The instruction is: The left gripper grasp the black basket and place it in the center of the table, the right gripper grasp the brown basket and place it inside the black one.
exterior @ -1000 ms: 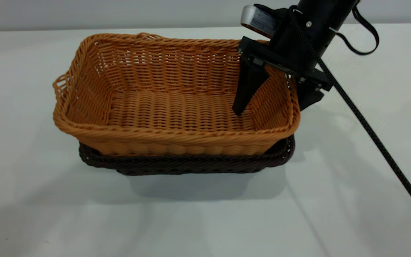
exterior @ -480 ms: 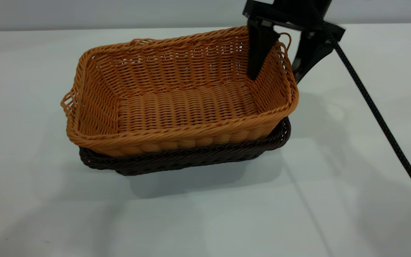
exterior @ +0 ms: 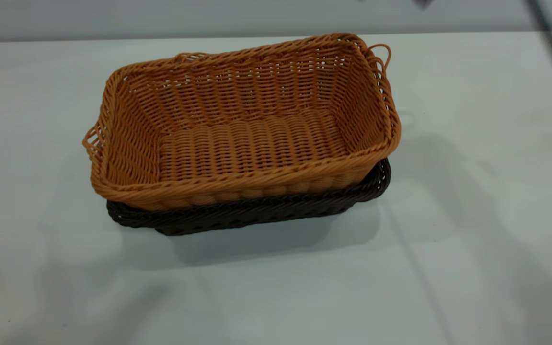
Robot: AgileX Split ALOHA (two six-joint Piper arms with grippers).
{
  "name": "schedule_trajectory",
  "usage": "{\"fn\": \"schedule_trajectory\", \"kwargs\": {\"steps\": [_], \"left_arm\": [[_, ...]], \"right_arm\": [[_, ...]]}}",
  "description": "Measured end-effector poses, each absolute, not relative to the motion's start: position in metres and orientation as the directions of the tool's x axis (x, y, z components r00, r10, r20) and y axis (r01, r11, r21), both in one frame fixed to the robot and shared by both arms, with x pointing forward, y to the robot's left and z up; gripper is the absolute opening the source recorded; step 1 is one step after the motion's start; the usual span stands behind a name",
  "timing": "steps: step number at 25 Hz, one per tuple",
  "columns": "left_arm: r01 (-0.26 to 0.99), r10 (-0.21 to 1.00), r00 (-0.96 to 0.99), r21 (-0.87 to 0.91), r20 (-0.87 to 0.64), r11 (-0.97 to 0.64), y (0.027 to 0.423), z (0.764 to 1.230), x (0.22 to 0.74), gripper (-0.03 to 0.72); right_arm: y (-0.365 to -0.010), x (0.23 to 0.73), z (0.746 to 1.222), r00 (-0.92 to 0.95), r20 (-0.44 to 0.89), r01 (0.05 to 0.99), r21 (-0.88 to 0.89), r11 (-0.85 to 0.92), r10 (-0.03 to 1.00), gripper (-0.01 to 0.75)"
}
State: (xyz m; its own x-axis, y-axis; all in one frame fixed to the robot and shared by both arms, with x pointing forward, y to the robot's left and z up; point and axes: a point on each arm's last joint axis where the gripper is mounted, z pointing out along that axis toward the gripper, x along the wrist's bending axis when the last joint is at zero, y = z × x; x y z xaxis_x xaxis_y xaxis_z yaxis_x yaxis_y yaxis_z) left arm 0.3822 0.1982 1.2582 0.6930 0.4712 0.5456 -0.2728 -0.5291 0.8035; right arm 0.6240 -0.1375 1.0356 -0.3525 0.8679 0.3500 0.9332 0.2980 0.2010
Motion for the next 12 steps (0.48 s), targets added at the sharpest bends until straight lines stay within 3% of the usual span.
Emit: {"fn": "schedule_trajectory", "kwargs": {"steps": [5, 12], "left_arm": [[-0.073, 0.569, 0.699, 0.835, 0.433, -0.546, 0.220, 1.255, 0.358, 0.453], [0.478, 0.801, 0.544, 0.693, 0.248, -0.539, 0.257, 1.226, 0.347, 0.453]], "right_arm": [[-0.153, 0.577, 1.135, -0.427, 0.329, 0.865, 0.421, 0.274, 0.842, 0.570], [-0.179, 0.499, 1.227, -0.492, 0.283, 0.739, 0.635, 0.223, 0.823, 0.568]]}}
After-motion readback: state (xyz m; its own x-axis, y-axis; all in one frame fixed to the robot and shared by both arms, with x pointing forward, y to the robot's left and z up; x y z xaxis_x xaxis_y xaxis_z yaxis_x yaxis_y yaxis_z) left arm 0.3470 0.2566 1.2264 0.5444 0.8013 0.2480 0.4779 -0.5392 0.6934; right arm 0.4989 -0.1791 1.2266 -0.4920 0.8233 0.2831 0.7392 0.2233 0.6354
